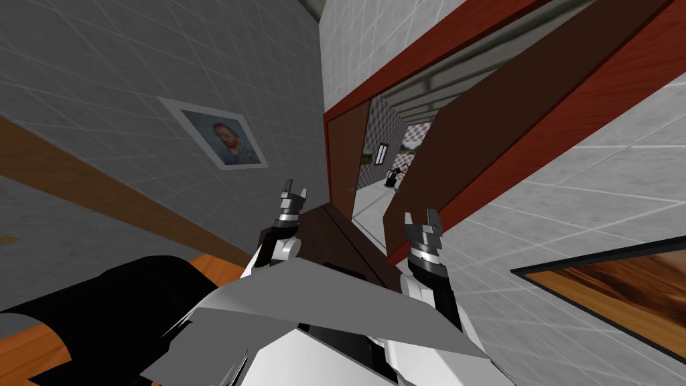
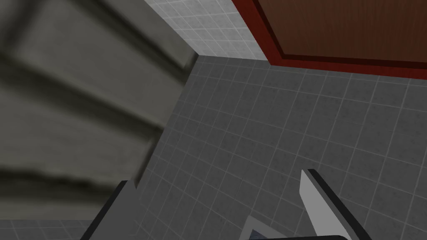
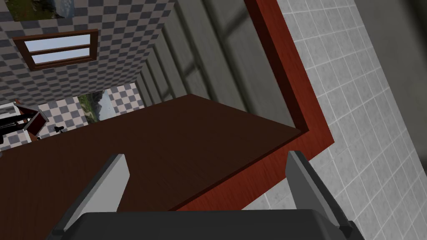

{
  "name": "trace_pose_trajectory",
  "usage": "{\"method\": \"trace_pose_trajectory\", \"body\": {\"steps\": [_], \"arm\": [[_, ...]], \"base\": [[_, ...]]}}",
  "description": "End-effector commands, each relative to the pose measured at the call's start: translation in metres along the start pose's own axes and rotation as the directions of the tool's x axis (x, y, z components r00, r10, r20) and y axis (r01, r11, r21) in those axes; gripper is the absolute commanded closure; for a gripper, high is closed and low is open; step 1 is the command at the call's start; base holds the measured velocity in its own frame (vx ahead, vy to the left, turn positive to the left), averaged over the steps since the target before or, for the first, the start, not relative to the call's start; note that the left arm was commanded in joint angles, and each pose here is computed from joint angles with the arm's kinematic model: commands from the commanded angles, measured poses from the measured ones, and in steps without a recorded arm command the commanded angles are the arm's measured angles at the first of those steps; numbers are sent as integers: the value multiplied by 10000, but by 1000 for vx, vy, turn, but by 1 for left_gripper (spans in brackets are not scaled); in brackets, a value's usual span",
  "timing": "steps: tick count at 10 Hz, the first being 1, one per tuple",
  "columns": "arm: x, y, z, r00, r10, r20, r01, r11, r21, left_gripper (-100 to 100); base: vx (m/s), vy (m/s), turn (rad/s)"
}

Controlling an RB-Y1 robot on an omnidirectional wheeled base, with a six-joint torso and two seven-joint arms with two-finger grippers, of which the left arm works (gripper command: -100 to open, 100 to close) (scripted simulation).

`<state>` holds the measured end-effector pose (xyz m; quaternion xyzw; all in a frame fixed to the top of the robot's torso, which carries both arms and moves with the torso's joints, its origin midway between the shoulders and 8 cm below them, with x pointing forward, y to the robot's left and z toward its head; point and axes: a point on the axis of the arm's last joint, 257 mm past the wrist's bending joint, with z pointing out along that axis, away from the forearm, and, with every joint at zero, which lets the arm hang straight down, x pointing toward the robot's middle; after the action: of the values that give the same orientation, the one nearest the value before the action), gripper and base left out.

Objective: Push the door open

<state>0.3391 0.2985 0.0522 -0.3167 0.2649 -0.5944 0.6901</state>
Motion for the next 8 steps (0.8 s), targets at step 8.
{"method": "trace_pose_trajectory", "body": {"steps": [8], "arm": [[8,585,-76,9998,67,-166,-80,9972,-745,-100]], "base": [[81,46,-102]]}}
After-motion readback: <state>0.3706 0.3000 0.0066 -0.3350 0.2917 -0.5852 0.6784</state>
